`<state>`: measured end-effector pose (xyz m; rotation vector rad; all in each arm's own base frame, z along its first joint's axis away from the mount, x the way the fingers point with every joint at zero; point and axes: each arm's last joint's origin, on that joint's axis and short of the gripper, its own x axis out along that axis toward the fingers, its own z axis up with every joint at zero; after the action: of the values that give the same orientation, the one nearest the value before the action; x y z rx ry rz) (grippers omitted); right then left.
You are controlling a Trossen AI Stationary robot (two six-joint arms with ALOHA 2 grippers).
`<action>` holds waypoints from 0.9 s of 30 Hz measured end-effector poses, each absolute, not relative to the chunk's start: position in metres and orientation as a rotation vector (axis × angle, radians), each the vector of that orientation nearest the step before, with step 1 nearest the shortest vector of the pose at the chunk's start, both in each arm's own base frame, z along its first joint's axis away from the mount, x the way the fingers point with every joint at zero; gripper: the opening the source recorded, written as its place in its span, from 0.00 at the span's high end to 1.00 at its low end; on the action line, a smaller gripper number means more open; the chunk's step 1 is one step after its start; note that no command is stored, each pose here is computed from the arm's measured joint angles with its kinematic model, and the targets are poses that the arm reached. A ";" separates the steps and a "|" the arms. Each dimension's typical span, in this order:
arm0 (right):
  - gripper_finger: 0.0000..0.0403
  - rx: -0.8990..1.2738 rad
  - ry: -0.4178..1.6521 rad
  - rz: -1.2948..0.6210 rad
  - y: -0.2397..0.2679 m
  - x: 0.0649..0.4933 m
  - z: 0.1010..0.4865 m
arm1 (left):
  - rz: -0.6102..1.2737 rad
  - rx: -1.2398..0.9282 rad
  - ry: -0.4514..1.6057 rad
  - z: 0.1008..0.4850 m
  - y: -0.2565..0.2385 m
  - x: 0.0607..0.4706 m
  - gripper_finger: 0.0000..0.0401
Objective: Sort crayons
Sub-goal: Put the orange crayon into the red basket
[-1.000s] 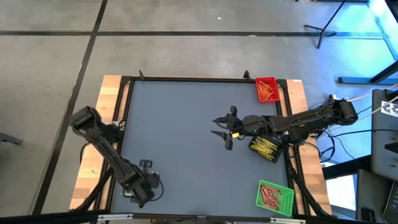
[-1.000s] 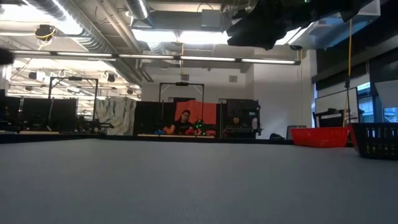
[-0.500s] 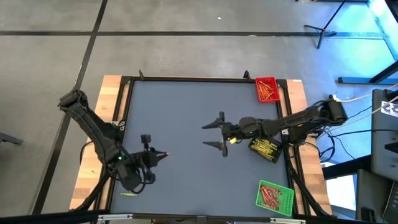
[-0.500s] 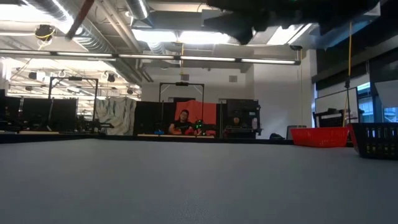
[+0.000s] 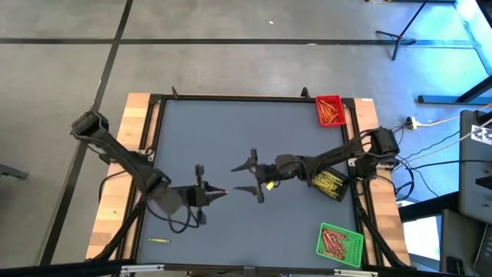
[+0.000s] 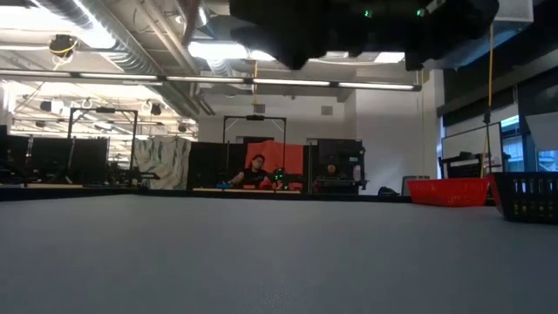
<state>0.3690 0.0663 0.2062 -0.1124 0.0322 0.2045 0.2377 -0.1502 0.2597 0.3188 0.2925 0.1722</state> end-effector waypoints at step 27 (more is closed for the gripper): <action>0.95 -0.200 0.015 0.150 0.089 0.378 0.220 | 0.135 0.240 0.042 0.251 -0.125 0.250 0.98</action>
<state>0.3783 0.0886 0.2204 -0.1999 0.0147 0.1498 0.2501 -0.1250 0.2511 0.2403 0.0417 0.1346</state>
